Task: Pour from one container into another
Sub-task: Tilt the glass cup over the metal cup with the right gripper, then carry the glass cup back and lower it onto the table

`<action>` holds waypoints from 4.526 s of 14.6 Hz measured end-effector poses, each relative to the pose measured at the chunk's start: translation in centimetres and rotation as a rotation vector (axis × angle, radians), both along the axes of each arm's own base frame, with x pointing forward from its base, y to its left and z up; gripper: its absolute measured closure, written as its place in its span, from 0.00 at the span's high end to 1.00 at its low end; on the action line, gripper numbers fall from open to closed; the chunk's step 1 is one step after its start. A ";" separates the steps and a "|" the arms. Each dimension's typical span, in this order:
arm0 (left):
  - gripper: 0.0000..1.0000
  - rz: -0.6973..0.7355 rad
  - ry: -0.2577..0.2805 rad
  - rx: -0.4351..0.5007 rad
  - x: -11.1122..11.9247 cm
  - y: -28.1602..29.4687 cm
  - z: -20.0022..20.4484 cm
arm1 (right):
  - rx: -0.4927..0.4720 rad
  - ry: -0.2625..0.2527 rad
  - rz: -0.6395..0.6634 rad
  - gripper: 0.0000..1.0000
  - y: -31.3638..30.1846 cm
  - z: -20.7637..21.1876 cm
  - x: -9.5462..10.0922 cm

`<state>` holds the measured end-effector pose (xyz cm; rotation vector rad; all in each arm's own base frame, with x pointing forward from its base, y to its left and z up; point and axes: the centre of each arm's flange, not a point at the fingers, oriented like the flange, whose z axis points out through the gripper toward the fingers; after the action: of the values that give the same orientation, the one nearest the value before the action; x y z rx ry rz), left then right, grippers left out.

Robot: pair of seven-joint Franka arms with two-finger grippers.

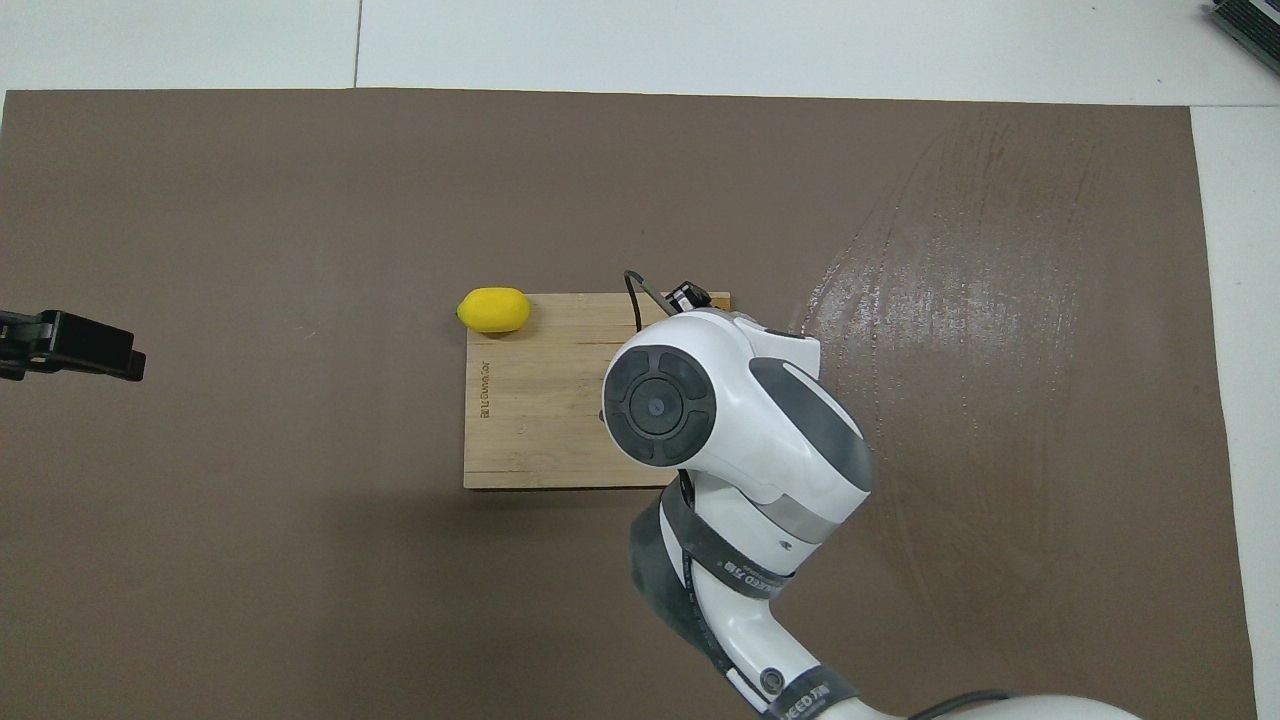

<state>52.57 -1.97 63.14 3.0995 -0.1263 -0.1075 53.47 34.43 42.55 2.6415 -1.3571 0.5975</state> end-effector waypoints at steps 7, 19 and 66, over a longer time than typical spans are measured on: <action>1.00 0.000 0.000 0.000 0.0 0.0 0.0 | -0.011 -0.010 0.012 0.51 0.1 0.4 -0.4; 1.00 0.000 0.000 0.000 0.0 0.0 0.0 | -0.047 -0.040 0.050 0.51 0.8 0.6 -0.7; 1.00 0.000 0.000 0.000 0.0 0.0 0.0 | 0.902 0.377 -0.649 0.51 -31.5 -9.0 7.8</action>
<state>52.57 -1.97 63.13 3.0995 -0.1263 -0.1078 61.31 2.89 33.57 2.3113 -2.5467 -0.7090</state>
